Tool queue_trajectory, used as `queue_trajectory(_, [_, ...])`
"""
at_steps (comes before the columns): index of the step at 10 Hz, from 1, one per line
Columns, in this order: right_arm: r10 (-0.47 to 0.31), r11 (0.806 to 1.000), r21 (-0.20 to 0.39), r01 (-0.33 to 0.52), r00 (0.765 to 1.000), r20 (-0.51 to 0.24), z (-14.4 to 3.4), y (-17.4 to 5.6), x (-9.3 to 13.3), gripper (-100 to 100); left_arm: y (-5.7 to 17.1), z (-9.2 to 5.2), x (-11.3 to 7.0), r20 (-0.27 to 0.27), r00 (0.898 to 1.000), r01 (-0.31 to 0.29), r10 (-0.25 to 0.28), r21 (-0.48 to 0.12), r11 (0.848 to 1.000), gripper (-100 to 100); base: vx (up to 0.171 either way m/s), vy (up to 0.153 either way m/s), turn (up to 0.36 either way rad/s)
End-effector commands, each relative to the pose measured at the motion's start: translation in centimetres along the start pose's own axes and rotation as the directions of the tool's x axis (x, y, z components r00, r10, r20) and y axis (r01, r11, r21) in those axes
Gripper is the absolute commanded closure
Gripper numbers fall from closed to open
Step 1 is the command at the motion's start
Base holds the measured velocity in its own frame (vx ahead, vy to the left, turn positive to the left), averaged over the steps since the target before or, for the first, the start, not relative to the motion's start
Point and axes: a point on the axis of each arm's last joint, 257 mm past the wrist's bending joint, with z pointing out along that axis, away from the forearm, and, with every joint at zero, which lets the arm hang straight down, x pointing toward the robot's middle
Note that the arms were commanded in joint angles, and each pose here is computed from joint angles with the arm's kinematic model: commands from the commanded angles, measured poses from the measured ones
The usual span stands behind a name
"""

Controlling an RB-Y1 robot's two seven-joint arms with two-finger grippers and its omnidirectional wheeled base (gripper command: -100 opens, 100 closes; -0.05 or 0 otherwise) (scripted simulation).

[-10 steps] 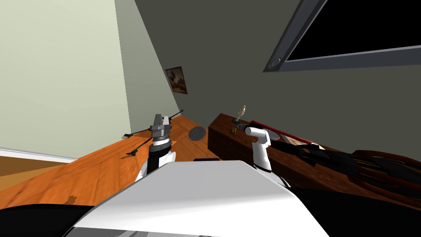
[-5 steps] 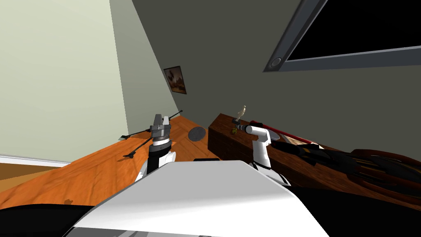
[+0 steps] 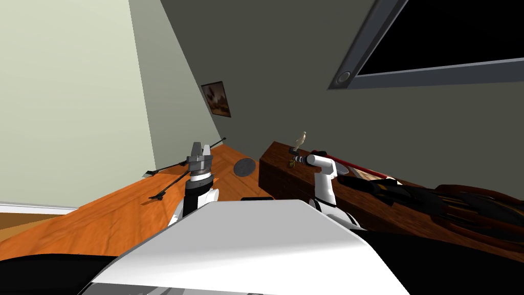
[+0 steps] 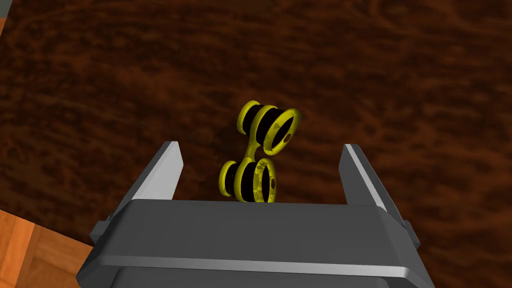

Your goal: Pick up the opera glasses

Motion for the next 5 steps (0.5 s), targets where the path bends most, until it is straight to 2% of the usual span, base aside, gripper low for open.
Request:
queue_trajectory(1, [0.035, 0.999, 0.001, -0.035, 0.998, 0.051, 0.1, 0.1, -1.0, -100, 0.0, 0.0, 0.0, 0.0, 1.0, 0.0, 0.0, 0.0, 1.0, 0, 0.027, 0.014, -0.022])
queue_trajectory(2, [0.083, 0.996, 0.007, -0.084, 0.993, 0.084, 0.2, 0.0, -1.5, -100, 0.0, 0.0, 0.0, 0.0, 1.0, 0.0, 0.0, 0.0, 1.0, 0, 0.027, 0.014, -0.036])
queue_trajectory(5, [0.125, 0.992, 0.004, -0.127, 0.981, 0.149, 0.2, -0.2, -2.7, -100, 0.0, 0.0, 0.0, 0.0, 1.0, 0.0, 0.0, 0.0, 1.0, 0, 0.026, 0.01, -0.023])
